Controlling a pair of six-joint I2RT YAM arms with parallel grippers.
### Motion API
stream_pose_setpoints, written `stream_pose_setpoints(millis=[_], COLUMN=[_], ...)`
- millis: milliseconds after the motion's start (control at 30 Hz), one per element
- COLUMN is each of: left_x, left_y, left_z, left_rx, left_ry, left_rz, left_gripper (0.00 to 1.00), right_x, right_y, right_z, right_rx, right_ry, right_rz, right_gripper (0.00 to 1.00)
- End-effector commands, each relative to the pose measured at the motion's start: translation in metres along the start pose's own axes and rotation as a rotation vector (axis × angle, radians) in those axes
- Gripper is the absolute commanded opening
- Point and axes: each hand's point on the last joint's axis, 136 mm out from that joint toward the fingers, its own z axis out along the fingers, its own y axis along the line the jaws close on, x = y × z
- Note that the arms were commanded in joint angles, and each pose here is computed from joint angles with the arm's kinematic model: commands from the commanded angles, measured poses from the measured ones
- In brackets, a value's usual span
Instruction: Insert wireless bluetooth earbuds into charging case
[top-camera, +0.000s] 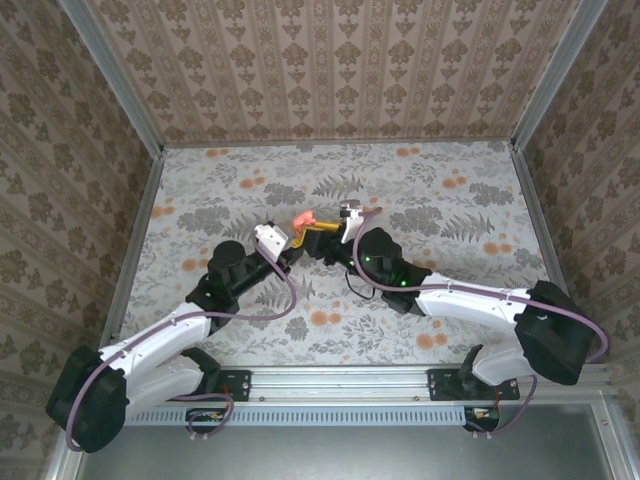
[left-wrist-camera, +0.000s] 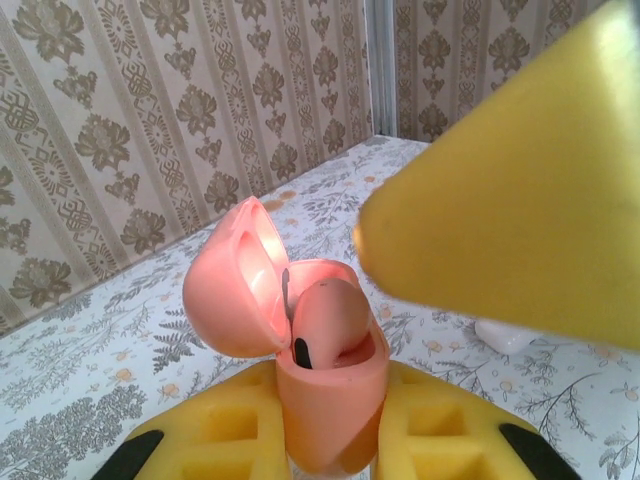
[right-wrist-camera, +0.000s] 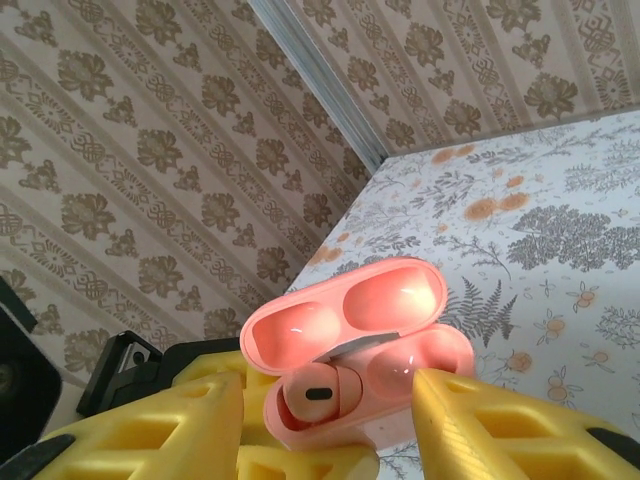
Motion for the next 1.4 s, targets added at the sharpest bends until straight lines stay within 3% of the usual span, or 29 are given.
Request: stream_pose_setpoints(millis=[0, 300, 733, 1033, 1367], left_x=[-0.022, -0.001, 0.011, 0.011, 0.012], left_y=[0.002, 0.015, 0.030, 0.035, 0.039], left_z=[-0.005, -0.018, -0.030, -0.034, -0.036], left_rx=[-0.008, -0.064, -0.138, -0.155, -0.169], left_ry=[-0.079, -0.040, 0.020, 0.026, 0.032], left_rz=[-0.013, -0.052, -0.052, -0.047, -0.045], left_gripper=[0.07, 0.07, 0.07, 0.07, 0.07], right_x=[-0.022, -0.014, 0.074, 0.102, 0.126], right_y=[0.011, -0.030, -0.169, -0.196, -0.208], right_z=[-0.009, -0.007, -0.031, 0.008, 0.019], right_rx=[-0.036, 0.065, 0.600, 0.613, 0.608], right_ry=[0.001, 0.228, 0.850, 0.958, 1.044], right_rz=[-0.022, 0.063, 0.318, 0.315, 0.329], right_gripper=[0.49, 0.47, 0.44, 0.43, 0.40])
